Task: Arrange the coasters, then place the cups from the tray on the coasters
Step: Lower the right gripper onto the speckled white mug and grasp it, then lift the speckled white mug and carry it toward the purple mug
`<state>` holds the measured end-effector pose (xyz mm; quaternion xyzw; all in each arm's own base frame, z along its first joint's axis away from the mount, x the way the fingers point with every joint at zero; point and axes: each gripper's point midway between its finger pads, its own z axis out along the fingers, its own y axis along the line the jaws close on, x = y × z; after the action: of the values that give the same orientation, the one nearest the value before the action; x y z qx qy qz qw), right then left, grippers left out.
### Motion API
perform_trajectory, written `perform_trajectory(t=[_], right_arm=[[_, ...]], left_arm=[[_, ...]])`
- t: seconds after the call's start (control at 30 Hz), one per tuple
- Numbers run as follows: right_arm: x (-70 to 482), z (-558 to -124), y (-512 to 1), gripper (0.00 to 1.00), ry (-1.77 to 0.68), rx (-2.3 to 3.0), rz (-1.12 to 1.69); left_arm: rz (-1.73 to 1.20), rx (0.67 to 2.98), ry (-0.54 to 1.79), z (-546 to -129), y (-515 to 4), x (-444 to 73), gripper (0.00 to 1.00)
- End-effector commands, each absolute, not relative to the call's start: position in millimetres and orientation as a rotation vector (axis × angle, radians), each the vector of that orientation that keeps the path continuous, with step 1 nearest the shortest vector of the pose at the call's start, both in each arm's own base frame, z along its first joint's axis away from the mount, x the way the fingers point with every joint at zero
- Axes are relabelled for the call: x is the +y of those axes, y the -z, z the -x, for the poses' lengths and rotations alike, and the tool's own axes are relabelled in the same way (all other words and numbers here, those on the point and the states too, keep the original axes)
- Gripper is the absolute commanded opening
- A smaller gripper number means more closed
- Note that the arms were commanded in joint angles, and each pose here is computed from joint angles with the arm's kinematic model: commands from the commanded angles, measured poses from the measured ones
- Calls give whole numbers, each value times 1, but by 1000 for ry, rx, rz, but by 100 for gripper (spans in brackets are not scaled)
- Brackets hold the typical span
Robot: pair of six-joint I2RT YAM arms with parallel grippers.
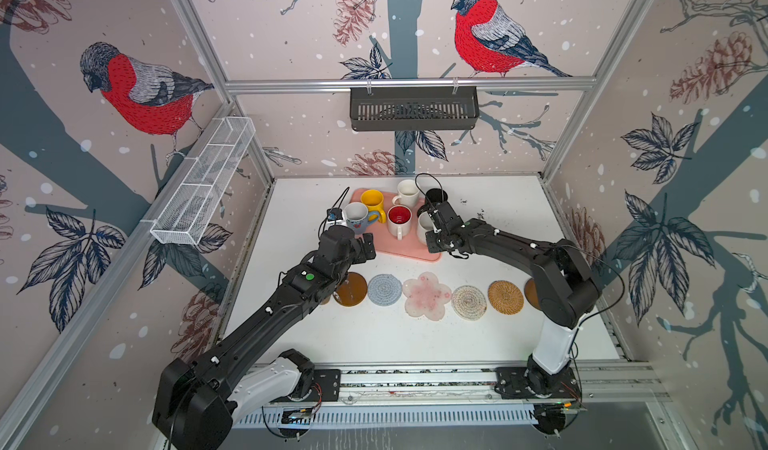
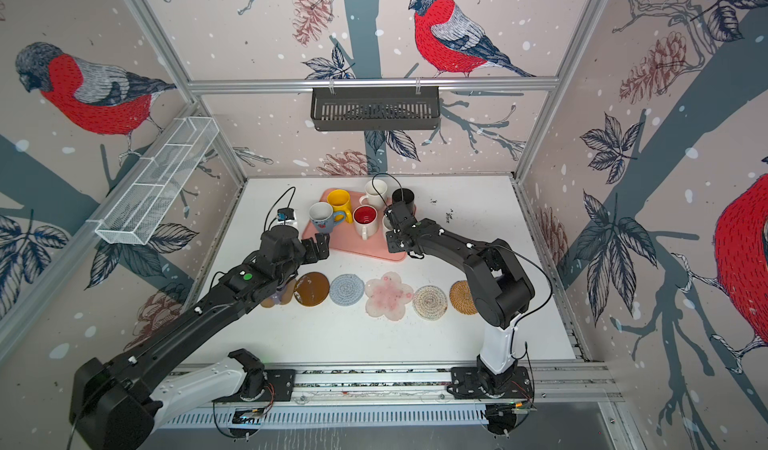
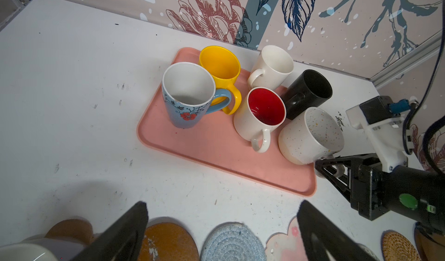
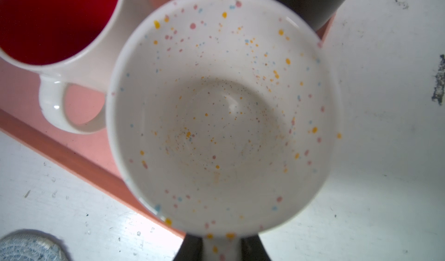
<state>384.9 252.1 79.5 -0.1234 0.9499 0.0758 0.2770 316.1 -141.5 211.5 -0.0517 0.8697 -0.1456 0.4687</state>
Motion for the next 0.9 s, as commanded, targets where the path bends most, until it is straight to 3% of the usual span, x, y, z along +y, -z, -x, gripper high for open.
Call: perform_trajectory(t=[0.0, 0.87], right_arm=[[255, -393, -98, 5, -216, 2480, 322], [248, -393, -146, 2, -199, 2347, 292]], left_arm=[[126, 2125, 364, -315, -216, -141, 97], [126, 2105, 337, -312, -230, -134, 97]])
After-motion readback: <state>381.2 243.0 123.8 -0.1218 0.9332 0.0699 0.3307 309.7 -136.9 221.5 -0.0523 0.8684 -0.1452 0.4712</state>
